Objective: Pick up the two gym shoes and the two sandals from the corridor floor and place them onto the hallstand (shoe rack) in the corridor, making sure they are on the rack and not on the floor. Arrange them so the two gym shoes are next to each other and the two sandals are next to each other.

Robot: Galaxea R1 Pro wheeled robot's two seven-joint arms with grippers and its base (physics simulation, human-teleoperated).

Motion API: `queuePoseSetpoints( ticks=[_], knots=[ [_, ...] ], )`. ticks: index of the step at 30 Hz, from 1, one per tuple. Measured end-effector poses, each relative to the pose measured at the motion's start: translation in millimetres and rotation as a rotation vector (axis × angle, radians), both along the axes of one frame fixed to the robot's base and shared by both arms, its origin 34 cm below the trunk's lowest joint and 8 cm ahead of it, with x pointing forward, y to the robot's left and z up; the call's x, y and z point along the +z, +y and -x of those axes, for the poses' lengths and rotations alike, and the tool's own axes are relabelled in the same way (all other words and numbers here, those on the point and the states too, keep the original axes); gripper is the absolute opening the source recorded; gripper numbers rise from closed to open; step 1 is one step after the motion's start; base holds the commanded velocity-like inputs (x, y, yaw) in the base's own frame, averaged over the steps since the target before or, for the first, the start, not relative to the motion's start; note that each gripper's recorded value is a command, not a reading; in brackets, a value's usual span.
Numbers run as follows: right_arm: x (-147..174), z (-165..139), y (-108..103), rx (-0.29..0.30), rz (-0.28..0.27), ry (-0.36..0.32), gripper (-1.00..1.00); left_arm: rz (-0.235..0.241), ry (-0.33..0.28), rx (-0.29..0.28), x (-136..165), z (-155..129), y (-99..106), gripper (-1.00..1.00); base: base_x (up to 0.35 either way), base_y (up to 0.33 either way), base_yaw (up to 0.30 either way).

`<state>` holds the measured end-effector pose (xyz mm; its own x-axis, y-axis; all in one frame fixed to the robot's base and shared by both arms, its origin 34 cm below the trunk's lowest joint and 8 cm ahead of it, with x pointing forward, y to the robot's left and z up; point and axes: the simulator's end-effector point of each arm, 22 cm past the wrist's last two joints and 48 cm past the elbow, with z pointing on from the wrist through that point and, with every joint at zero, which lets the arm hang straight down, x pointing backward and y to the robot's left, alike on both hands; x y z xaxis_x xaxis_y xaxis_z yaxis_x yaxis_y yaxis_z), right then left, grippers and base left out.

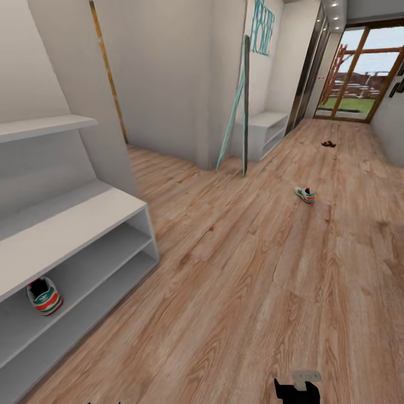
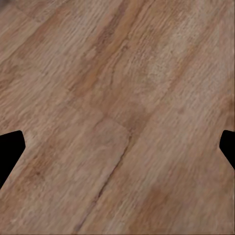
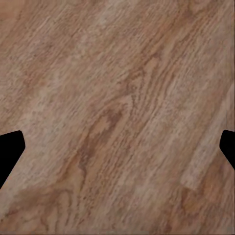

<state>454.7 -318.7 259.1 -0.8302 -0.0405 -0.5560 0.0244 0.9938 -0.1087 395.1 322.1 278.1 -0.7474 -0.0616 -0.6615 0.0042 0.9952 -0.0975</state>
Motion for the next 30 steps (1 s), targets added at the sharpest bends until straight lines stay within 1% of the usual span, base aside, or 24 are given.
queuePoseSetpoints(
  ticks=[16,30],
  knots=[
    [0.0,0.0,0.2,0.0,0.0,0.0,1.0,-0.002,0.0,0.003,0.0,0.0,1.0,1.0,0.247,-0.166,-0.268],
    [-0.1,0.1,1.4,0.002,-0.001,0.0,1.0,-0.006,0.0,0.006,0.1,-0.1,2.4,1.0,0.304,-0.136,-0.268]
  ],
)
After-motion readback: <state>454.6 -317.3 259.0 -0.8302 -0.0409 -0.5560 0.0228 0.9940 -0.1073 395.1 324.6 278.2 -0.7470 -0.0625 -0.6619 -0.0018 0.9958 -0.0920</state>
